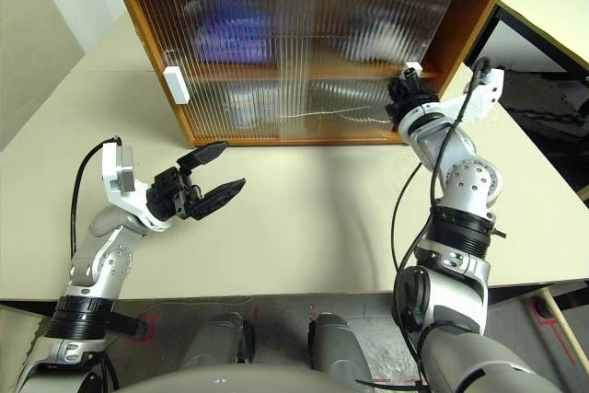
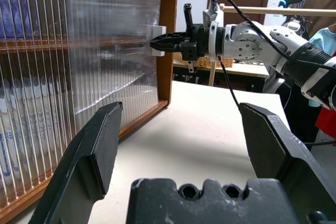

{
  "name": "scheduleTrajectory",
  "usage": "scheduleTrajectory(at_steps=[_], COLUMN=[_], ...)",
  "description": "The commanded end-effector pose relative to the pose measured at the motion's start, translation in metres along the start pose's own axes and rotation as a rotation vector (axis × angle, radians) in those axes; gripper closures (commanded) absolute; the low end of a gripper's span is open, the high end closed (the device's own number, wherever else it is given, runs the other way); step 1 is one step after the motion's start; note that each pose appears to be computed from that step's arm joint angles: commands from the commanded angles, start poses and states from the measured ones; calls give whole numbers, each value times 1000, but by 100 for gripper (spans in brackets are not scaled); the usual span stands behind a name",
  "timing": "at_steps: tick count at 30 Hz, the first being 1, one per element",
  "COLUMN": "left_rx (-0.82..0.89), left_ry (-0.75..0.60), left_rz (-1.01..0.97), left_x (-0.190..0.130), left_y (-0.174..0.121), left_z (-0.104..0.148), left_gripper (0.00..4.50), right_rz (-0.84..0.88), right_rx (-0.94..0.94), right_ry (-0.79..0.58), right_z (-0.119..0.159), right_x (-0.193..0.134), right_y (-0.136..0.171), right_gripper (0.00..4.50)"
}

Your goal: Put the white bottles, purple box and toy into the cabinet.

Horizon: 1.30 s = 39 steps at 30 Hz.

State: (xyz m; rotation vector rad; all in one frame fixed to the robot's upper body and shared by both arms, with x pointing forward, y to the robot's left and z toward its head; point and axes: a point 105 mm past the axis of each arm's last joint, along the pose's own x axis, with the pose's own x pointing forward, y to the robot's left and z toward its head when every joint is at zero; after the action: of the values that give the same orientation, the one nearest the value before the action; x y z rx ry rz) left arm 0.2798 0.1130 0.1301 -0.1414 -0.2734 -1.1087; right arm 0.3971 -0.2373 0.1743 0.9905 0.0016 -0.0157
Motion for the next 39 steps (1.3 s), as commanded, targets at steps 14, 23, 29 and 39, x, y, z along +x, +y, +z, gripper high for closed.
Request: scheduleTrajectory(at_steps=[14,23,29,39], left_rx=[-8,-6,-18,52], left_ry=[9,5,-3,162], left_rz=[-19,-5,19,397], left_x=[6,3,1,-41], left_y=[-5,-5,-6,40], left_z=[-7,-7,-8,-28], left_gripper=[0,0,0,0], right_rz=[-72,-45,150,252], right_rx=[-24,-55,-90,-505], right_ry=[-131,-101,130,213], right_z=[32,32,-3,23], right_x=[1,-5,-21,-81], right_y=[-18,-15,12,-57], right_gripper=[447,447,447,233])
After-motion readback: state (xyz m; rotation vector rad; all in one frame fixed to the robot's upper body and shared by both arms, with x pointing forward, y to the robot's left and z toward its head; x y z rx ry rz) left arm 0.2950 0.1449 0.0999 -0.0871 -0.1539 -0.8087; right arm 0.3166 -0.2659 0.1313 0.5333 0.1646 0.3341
